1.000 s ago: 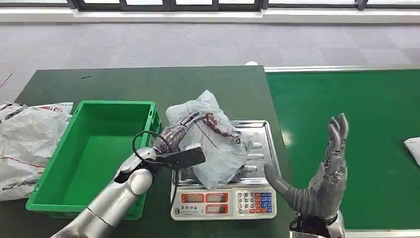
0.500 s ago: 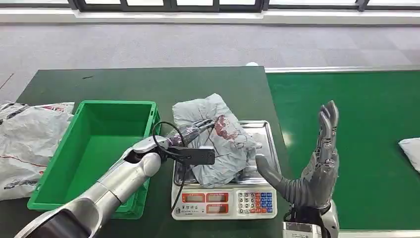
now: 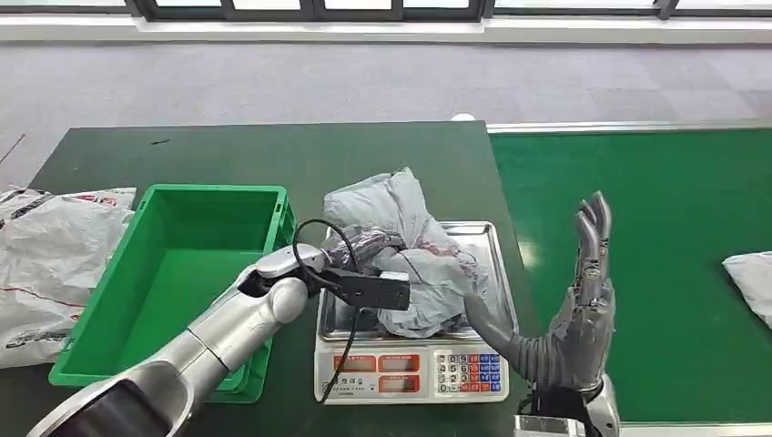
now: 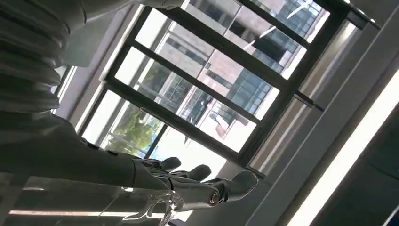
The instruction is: Moved the parcel from conveyor to table for the left to box.
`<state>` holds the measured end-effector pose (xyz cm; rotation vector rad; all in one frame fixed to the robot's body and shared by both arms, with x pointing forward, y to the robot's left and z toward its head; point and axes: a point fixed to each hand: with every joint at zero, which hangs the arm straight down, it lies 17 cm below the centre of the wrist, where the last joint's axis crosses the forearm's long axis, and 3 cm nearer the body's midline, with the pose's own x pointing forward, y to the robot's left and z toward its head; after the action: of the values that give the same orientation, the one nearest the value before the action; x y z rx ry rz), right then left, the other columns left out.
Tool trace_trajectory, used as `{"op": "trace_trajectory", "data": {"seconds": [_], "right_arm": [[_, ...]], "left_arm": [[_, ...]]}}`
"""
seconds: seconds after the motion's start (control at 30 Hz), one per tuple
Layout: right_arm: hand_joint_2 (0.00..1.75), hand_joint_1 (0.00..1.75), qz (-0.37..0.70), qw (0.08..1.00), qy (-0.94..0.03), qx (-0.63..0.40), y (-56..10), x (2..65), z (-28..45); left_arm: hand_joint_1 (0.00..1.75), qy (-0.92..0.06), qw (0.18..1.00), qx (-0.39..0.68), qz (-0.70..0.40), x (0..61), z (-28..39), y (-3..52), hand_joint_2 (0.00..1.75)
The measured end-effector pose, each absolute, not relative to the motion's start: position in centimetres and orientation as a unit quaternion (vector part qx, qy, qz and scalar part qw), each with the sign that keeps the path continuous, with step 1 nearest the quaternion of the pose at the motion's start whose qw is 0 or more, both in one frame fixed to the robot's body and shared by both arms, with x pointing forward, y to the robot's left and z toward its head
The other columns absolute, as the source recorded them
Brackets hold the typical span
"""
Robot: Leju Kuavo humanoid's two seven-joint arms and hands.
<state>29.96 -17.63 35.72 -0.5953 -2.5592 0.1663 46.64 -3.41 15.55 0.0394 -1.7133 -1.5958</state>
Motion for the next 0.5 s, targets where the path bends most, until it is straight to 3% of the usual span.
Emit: {"op": "trace_trajectory", "data": {"seconds": [0.5], "right_arm": [[1.75,0.0,0.061,0.257,-0.941,-0.211,-17.4,29.8,35.8]], "left_arm": [[1.75,-0.696,0.359,0.032,-0.621,45.8,16.8,-3.9,1.75]]}}
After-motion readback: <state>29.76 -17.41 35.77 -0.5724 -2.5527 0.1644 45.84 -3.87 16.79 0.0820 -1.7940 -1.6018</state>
